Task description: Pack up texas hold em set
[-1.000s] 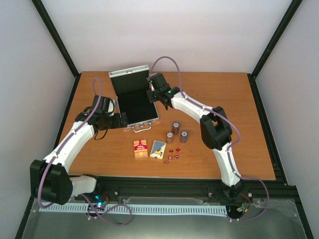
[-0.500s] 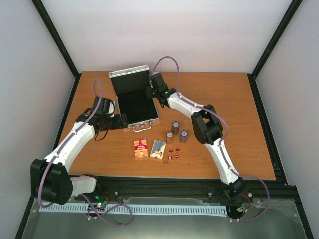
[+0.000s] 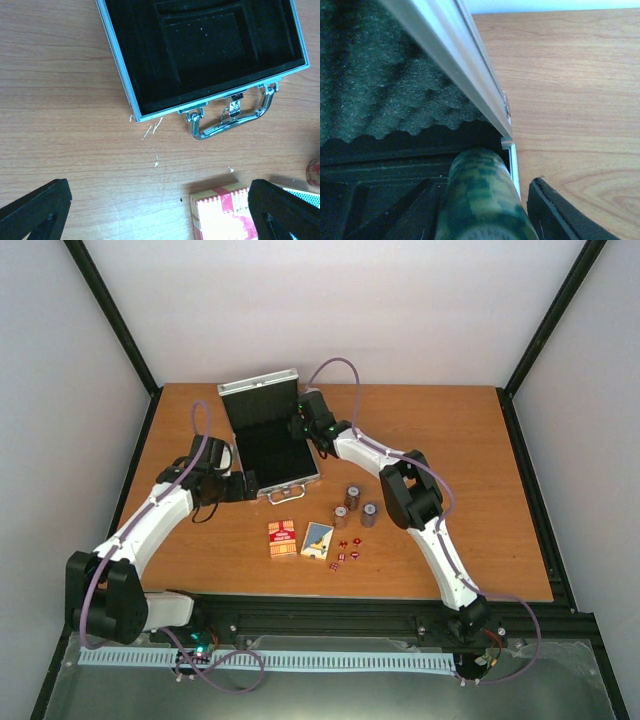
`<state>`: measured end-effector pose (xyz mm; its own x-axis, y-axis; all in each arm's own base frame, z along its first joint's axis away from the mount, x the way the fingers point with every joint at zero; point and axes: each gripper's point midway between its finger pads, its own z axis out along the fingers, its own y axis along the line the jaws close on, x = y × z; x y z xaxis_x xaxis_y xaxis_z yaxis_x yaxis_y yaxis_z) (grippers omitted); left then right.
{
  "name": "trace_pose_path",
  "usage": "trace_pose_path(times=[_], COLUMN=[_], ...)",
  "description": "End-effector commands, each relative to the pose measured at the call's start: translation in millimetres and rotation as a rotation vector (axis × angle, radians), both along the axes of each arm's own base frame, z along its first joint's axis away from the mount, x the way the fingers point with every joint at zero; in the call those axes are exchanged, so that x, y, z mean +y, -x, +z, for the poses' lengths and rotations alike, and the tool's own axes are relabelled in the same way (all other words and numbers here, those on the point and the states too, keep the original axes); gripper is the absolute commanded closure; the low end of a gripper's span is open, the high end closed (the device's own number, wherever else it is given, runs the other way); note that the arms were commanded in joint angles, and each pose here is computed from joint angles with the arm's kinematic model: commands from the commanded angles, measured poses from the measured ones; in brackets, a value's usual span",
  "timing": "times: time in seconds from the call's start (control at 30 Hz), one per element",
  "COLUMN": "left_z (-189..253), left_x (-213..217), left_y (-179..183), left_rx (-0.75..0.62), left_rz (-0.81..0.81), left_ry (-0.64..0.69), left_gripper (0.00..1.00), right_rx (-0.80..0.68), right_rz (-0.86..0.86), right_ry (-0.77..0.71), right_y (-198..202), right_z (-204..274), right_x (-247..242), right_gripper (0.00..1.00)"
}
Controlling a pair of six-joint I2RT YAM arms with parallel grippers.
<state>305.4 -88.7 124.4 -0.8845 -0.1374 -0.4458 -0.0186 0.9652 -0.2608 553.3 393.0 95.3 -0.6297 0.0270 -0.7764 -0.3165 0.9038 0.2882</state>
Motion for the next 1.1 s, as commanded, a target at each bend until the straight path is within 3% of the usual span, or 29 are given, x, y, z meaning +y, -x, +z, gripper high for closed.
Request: trace_pose_path(times=[0.0, 0.07, 0.23, 0.47, 0.7, 0.87, 1.07], left_z=[6.6, 8.1, 8.0, 12.3, 13.5, 13.1, 8.2], left_x=[-1.4, -1.7, -0.8, -1.7, -2.5, -4.5, -5.2], left_y=[-9.0, -9.8, -12.4, -16.9, -19.2, -20.7, -20.2], left_rx=[-0.034, -0.038, -0.038, -0.046, -0.042, -0.033, -0.021], left_rz=[-0.016, -0.015, -0.014, -0.014, -0.019, -0.026, -0.032], left_ry=[-0.006, -0.006, -0.015, -0.014, -0.016, -0.010, -0.011], left_gripper=[0.00, 0.00, 0.00, 0.00, 0.00, 0.00, 0.00], right_rx=[-0.027, -0.032, -0.042, -0.019, 0.266, 0.369, 0.428], right_rz=[-0.031, -0.025, -0.024, -0.043, -0.005, 0.016, 0.060], right_ry=[0.003, 0.015, 0.047, 0.183, 0.473, 0.501, 0.476], right_y=[0.3, 2.3, 8.7, 37.5, 119.4, 175.0, 198.5], right_z=[18.1, 22.9, 38.3, 72.0, 16.1, -2.1, -14.3], right_x=[-1.5, -2.7, -9.7, -46.9, -115.8, -149.5, -153.0], right_gripper=[0.37, 0.25, 0.17, 0.16, 0.16, 0.16, 0.17])
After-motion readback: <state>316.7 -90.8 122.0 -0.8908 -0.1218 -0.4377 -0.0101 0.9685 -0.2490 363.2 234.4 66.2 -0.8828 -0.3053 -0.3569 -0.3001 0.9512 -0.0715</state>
